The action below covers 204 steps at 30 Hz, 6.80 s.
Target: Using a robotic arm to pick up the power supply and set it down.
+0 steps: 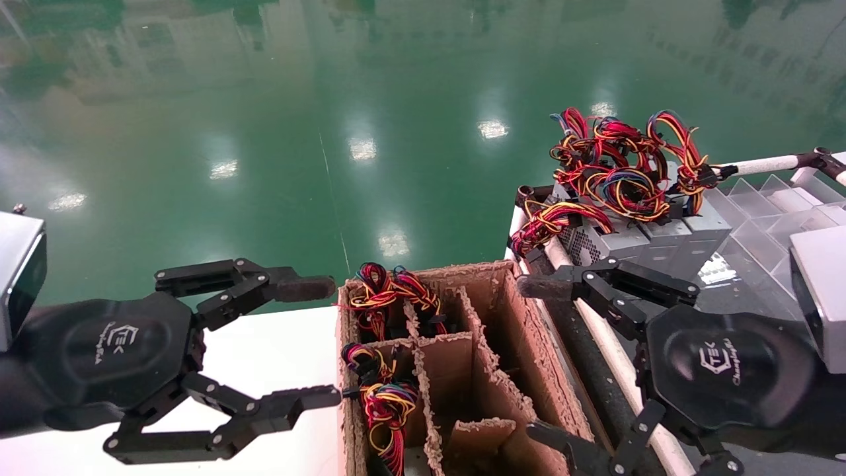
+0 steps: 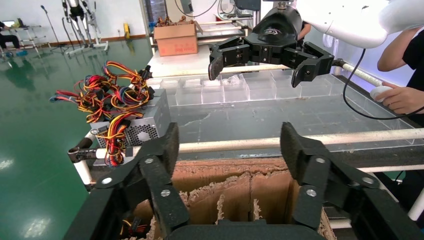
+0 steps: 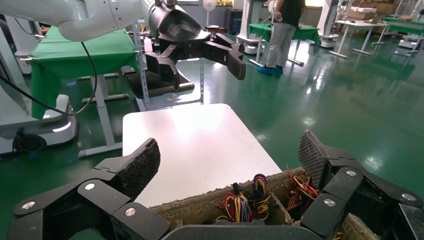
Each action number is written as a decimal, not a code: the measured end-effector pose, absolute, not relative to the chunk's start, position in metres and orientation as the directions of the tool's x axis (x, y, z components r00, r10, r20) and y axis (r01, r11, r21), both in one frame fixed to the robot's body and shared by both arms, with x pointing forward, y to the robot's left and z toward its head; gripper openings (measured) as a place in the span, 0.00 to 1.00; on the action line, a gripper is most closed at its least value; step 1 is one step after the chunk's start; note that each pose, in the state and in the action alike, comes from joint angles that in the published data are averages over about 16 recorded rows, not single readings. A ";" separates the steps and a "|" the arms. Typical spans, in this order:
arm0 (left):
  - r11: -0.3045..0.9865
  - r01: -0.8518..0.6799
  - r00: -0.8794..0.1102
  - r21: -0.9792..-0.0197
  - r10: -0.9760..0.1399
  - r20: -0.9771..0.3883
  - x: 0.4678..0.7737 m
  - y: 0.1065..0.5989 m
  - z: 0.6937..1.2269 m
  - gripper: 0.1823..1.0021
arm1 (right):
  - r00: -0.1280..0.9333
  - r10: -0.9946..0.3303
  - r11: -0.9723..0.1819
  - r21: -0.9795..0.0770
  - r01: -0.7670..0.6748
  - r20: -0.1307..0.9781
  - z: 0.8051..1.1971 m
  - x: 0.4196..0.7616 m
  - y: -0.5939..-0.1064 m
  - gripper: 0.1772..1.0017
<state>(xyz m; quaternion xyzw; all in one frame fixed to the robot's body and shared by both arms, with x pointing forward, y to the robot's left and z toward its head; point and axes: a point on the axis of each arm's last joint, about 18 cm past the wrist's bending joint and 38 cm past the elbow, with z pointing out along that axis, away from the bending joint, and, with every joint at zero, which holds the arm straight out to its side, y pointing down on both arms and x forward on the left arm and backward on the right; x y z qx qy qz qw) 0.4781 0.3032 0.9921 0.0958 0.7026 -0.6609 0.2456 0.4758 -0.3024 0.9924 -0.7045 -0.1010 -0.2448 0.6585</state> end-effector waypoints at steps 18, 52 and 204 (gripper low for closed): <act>0.108 0.459 -0.861 -0.882 -0.190 -0.472 0.478 0.303 0.992 0.28 | 0.865 -0.241 -0.150 -0.897 0.415 0.440 0.982 0.494 -0.307 1.00; 0.108 0.459 -0.861 -0.882 -0.190 -0.472 0.478 0.303 0.992 0.06 | 0.933 -0.223 -0.427 -0.888 0.168 0.283 0.903 0.608 -0.187 0.99; 0.108 0.459 -0.861 -0.882 -0.190 -0.472 0.478 0.303 0.992 1.00 | 0.595 -0.800 0.034 -0.984 0.175 0.079 1.011 0.581 -0.499 0.02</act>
